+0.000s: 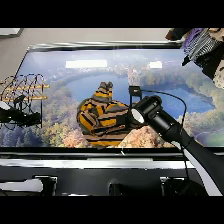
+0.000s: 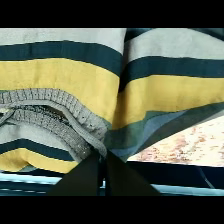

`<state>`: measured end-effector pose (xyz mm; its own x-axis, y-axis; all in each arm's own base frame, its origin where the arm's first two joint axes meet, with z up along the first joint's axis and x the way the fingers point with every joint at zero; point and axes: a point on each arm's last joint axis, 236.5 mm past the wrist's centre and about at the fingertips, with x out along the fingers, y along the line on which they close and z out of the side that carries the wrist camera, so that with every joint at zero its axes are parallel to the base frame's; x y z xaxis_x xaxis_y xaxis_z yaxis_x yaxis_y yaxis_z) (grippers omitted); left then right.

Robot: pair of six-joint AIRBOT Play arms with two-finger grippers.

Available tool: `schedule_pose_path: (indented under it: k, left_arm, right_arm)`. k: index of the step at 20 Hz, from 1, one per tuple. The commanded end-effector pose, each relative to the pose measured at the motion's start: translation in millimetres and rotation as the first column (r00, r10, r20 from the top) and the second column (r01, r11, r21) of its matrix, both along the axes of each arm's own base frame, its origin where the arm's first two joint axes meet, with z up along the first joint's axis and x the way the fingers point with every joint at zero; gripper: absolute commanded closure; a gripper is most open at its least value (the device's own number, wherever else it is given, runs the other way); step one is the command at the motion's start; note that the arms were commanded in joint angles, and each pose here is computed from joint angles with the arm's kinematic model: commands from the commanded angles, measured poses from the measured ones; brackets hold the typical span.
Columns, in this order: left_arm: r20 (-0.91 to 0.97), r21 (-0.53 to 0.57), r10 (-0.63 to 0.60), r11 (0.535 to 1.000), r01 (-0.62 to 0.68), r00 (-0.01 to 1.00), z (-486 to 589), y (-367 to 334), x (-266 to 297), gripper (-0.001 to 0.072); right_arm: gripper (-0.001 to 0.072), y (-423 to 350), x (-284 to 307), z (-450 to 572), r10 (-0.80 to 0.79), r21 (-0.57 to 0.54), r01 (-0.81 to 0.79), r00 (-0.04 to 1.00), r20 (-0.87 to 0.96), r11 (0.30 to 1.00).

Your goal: Fold the clothes and pants, and hang the long-sleeved shirts on hangers.

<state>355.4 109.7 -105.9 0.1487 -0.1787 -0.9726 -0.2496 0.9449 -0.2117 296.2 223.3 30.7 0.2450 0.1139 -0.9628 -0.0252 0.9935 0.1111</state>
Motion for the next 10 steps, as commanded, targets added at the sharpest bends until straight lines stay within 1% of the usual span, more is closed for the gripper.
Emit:
schedule_pose_path:
  k: [1,5,10]
  left_arm:
    - [0.009,0.002,0.0,1.0,0.0,1.0,6,-1,1,0.069]
    - [0.109,0.048,-0.002,0.999,-0.003,0.994,43,9,23,0.069]
    - [0.293,0.133,-0.024,0.991,-0.015,0.956,130,24,56,0.0691]
  right_arm:
    - [0.0683,0,0,0,0.003,-0.002,-0.003,1.0,0.001,1.0]
    - [0.0683,-3,-3,-1,0.001,-0.014,-0.001,1.0,-0.013,1.0]
    - [0.0683,-6,-7,-2,-0.001,-0.028,0.0,1.0,-0.03,1.0]
